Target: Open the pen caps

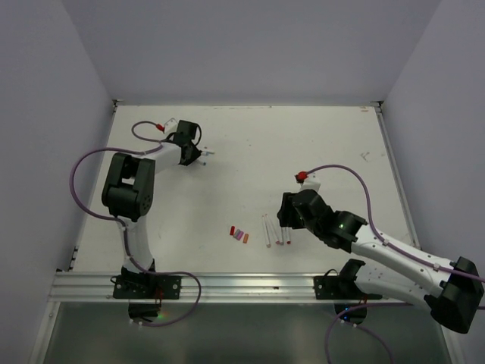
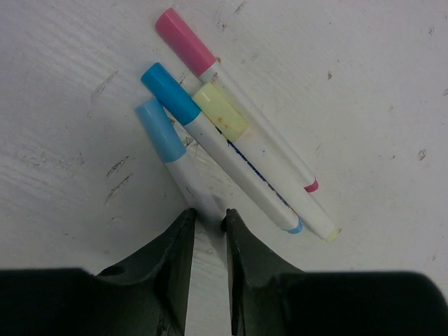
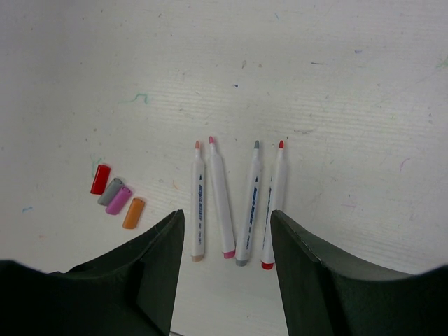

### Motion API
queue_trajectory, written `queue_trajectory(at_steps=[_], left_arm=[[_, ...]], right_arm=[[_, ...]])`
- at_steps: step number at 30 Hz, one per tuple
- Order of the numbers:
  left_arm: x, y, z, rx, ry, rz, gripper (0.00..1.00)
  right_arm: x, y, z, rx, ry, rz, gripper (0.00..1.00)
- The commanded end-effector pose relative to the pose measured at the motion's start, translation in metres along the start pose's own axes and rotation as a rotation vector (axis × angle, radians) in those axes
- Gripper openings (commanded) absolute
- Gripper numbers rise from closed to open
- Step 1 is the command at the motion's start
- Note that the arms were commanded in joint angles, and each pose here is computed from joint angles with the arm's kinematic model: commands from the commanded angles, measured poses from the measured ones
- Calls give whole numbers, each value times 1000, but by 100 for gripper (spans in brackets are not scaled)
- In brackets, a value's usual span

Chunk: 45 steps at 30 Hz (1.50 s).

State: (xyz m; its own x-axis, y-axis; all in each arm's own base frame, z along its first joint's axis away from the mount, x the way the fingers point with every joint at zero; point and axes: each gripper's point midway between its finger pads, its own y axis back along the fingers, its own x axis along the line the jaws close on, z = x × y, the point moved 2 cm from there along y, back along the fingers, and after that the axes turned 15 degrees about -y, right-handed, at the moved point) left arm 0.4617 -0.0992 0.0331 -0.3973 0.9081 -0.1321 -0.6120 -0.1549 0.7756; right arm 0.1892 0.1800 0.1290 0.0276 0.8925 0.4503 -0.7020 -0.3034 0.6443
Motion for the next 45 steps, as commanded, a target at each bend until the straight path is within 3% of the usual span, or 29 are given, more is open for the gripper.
queue_trajectory(at_steps=[1,10,14,25,34,39,40,42,44,45], left_arm=[[43,-6,-67,186,-142,141,27],[47,4,-74,182,-156,112,27],[44,10,-78,177,-150,50,0],[47,59,-98,158,-89,-112,0],[7,138,-82,-23,-80,-382,0],[11,139,-84,-18,-140,-318,0],[17,132,-84,-21,-154,-268,0],[20,127,-74,-25,-213,-202,18],[26,116,-66,-6,-261,-91,25],[27,112,-65,3,-292,-67,33]], right_arm=[[3,2,7,-30,-10,16,56],[0,11,9,-35,-25,19,56],[-1,13,11,-43,-25,19,56],[14,9,9,9,-1,49,56],[52,2,-1,102,40,216,56],[68,-1,-4,149,37,263,56],[69,-1,-4,151,33,266,56],[70,1,-4,153,32,269,56],[67,2,-4,146,26,266,56],[66,2,-4,141,25,267,56]])
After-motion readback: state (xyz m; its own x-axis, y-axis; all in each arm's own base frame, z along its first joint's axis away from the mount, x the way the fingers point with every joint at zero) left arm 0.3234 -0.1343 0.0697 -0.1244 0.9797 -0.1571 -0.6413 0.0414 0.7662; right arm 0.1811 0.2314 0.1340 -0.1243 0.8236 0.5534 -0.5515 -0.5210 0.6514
